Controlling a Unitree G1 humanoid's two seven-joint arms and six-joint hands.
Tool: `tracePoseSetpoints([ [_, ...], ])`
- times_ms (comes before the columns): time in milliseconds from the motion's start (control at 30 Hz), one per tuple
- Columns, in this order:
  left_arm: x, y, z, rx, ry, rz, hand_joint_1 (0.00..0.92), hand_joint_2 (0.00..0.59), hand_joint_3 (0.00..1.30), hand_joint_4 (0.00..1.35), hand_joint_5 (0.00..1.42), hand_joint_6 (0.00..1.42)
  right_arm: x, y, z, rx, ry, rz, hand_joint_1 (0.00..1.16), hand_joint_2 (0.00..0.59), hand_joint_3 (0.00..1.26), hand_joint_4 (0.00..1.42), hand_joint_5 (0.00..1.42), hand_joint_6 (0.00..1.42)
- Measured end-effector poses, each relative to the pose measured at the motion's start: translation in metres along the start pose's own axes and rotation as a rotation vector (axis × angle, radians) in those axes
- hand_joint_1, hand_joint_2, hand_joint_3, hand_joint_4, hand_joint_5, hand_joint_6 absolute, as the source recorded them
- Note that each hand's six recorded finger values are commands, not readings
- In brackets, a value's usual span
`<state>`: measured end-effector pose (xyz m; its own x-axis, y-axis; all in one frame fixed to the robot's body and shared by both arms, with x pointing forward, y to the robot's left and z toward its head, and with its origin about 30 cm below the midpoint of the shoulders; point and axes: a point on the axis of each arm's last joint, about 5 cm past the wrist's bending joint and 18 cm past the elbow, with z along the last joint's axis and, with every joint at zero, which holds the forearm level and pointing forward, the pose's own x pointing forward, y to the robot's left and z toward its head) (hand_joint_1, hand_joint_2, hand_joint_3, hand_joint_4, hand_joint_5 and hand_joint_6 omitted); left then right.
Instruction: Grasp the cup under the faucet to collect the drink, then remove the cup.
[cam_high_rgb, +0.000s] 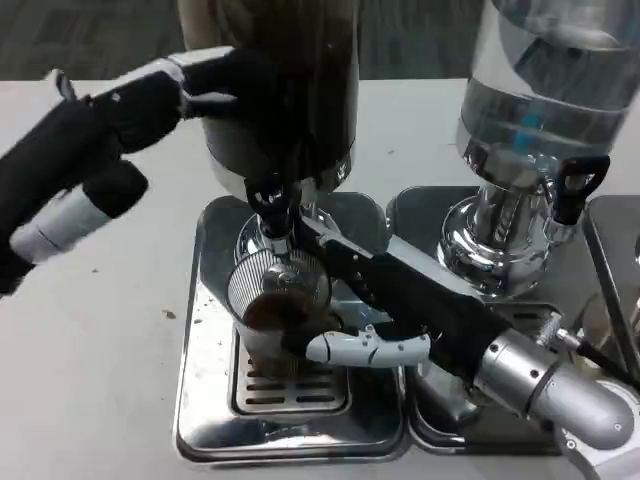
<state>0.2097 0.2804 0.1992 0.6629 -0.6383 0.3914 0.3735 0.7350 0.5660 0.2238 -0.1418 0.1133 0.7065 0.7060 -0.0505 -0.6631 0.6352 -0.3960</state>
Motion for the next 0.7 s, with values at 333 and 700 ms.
tracePoseSetpoints([
  [333,-0.019,-0.006,-0.0054,-0.031,0.065,0.098,0.000,0.095,0.28,0.26,0.35,0.28,0.003,0.0007,-0.0001,-0.031,0.017,-0.002,0.61,0.170,0.00,0.00,0.00,0.02],
  [700,-0.023,-0.010,-0.0079,-0.050,0.079,0.117,0.000,0.098,0.33,0.28,0.37,0.31,0.005,0.0009,0.0002,-0.059,0.040,-0.002,0.71,0.160,0.00,0.00,0.00,0.03],
])
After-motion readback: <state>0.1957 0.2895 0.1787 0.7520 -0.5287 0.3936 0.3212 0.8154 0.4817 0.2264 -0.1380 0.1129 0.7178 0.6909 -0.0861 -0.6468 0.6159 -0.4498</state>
